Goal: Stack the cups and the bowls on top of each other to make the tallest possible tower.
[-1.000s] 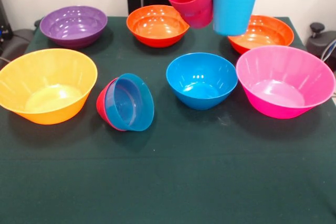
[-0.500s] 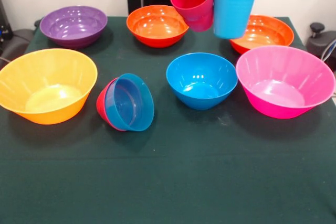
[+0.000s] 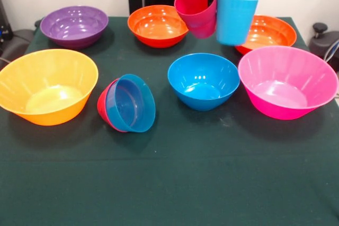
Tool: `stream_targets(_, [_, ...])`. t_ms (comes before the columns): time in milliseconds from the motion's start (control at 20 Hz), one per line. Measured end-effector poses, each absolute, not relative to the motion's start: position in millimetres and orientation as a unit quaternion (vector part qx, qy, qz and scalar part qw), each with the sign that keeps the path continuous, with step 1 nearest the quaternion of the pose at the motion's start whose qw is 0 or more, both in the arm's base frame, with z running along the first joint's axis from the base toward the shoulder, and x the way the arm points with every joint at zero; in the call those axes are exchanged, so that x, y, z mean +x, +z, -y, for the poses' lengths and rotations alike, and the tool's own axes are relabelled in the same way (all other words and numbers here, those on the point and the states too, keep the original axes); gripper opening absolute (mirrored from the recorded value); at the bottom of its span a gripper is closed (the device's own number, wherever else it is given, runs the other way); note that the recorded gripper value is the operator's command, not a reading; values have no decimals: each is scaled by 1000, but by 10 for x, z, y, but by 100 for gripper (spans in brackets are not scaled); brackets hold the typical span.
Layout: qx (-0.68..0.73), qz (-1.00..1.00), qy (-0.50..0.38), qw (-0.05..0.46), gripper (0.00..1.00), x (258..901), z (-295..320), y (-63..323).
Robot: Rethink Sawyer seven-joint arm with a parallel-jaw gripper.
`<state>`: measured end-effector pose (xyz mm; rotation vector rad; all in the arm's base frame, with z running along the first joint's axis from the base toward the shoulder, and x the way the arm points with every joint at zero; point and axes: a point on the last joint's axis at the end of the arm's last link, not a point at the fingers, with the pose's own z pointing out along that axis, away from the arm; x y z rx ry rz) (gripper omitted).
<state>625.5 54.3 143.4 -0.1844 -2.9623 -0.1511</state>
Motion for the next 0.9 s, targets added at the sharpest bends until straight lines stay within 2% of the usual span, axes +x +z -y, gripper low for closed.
stream_targets(900, [-61, 994, -52, 70, 0, 6422, -491, 1035])
